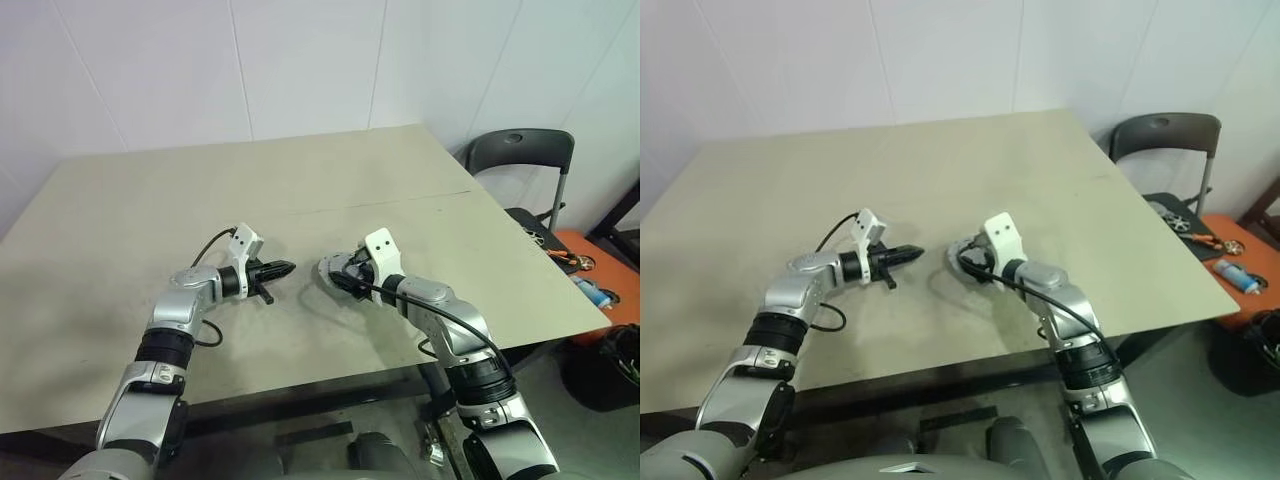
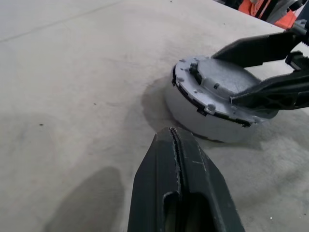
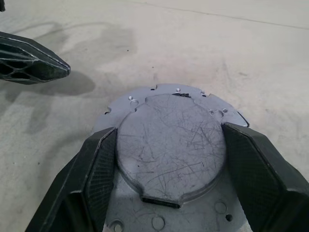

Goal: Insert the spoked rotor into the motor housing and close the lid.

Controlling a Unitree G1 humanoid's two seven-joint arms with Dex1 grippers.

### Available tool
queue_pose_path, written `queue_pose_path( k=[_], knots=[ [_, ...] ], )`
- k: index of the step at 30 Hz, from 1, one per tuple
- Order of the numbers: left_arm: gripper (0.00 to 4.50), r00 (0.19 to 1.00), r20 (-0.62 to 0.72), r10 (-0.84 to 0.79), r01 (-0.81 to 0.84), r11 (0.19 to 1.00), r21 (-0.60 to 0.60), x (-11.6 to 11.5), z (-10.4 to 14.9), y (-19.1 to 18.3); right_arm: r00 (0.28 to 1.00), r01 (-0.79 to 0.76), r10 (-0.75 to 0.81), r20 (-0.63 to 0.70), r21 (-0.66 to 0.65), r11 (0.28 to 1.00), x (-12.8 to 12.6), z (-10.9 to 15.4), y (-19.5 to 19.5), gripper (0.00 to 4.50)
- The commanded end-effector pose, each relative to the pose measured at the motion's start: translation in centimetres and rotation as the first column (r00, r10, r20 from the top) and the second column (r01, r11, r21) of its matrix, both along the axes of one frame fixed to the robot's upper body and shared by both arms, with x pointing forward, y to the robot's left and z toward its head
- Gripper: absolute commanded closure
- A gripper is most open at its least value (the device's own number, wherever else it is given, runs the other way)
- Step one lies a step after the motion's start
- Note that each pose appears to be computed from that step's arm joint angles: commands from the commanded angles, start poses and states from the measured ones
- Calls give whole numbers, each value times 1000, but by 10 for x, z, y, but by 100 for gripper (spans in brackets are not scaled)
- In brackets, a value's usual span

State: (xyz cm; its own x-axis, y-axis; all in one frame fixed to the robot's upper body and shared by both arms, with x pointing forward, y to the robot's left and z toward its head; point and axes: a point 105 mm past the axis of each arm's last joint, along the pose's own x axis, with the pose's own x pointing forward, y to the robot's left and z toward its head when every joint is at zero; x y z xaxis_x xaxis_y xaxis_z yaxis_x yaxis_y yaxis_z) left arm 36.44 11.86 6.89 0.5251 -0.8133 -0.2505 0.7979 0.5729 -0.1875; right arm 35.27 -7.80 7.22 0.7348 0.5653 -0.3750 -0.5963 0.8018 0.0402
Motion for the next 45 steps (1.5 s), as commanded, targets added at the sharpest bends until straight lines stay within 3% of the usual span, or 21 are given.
queue_pose_path(
  k=[1, 11, 20, 35, 45],
  knots=[
    [450, 998, 64, -5, 6, 1000, -13, 4, 17, 0, 1000, 0, 0, 8, -14, 1000, 6, 0, -7, 135],
    [450, 998, 65, 1, 0, 1000, -15, 4, 17, 0, 998, -55, 56, 36, -31, 998, 3, 2, 10, 135],
    [450, 998, 66, -2, 3, 1000, -22, 4, 18, -3, 996, -88, 86, -26, -91, 992, -6, -29, 26, 135],
    [450, 991, 118, -65, 71, 996, -45, 14, 44, -21, 990, -24, 13, -141, -80, 996, -3, -45, -21, 135],
    [450, 991, 96, -94, 99, 994, -53, 6, 34, -31, 988, -78, 70, -136, -55, 995, -5, -33, -21, 135]
  ],
)
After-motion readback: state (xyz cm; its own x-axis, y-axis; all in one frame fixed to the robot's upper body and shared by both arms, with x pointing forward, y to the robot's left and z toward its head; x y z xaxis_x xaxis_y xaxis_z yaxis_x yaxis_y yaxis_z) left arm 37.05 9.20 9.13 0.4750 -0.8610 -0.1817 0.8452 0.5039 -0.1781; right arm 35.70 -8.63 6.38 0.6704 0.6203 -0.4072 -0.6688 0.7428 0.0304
